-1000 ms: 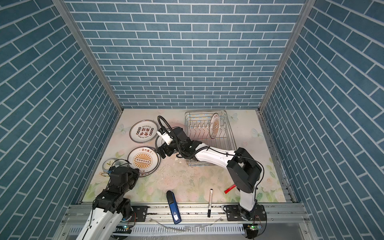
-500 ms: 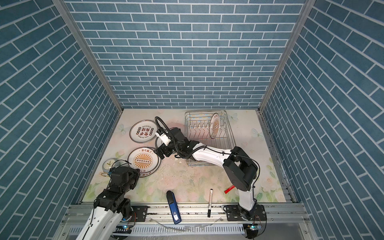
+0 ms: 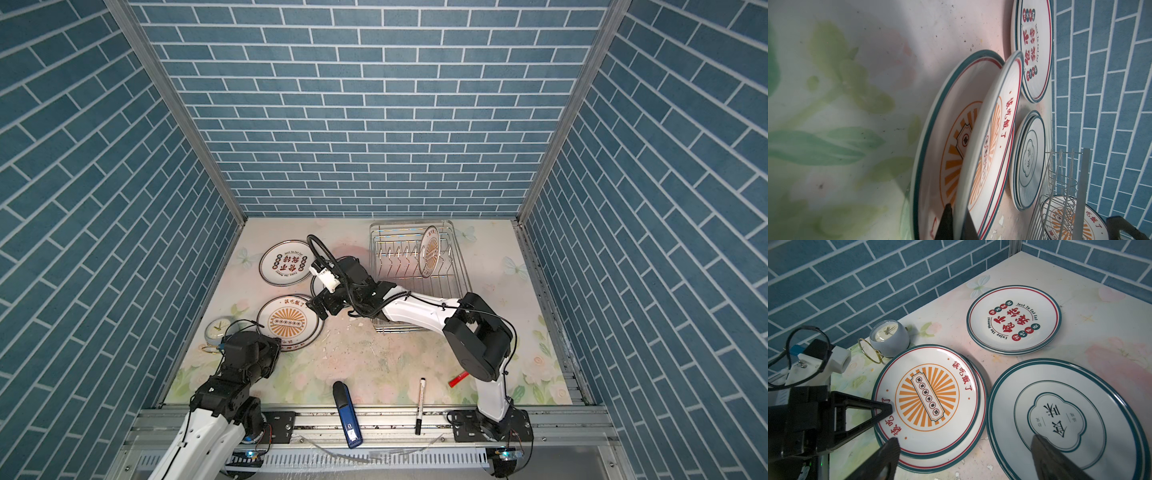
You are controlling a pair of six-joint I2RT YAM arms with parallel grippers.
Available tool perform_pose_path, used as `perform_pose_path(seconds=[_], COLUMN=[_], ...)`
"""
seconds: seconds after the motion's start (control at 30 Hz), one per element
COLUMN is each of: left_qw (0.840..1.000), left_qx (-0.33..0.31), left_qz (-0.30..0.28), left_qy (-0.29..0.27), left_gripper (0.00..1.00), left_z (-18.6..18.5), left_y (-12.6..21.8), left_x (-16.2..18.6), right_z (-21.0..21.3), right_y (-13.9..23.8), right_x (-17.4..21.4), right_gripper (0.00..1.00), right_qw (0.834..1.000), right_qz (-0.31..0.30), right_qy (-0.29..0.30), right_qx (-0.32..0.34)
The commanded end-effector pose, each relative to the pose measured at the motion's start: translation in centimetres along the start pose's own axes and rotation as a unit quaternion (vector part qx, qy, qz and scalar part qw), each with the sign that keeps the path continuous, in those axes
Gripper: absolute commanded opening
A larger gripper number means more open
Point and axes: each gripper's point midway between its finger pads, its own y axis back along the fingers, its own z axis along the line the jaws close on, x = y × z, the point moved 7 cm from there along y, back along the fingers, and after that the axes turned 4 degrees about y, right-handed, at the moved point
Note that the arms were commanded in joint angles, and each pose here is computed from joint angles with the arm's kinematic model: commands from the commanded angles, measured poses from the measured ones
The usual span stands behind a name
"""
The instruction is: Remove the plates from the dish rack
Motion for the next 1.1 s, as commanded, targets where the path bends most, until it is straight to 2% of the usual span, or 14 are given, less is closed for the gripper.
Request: perform_pose_path(seconds=[0.0,0.07,0.47,0.67,0.9,1.07], left_qw=[0.999,0.999,0.999,0.999,0.999,0.999], left_qx=[-0.043,-0.044,-0.043,-0.04,-0.043,-0.042], left_qz=[0.01,0.01,0.009,0.005,0.002,-0.003], left_qy=[-0.011,-0.01,-0.008,-0.008,-0.013,-0.019], left_gripper=[0.11,0.15,0.17,0.26,0.29,0.39], left_z=[2.0,2.1,2.0,1.7,1.6,1.4], left_y=[-0.4,-0.5,-0.4,-0.2,0.0,0.4], left_x=[0.3,0.4,0.3,0.1,0.0,-0.1], right_z=[0.4,0.4,0.6,0.7,0.9,0.9], right_y=[-0.2,-0.2,-0.1,-0.9,-0.9,-1.0], right_x=[-1.2,-1.2,-1.1,-0.6,-0.5,-0.4], right_gripper=[0.99,0.99,0.99,0.99,0.99,0.99], right_qw=[1.0,1.0,1.0,1.0,0.999,0.999], right_qz=[-0.01,-0.008,-0.002,0.014,0.017,0.019], right_qy=[0.01,0.011,0.017,0.023,0.028,0.029], right_qx=[0.001,0.003,0.007,0.009,0.011,0.014])
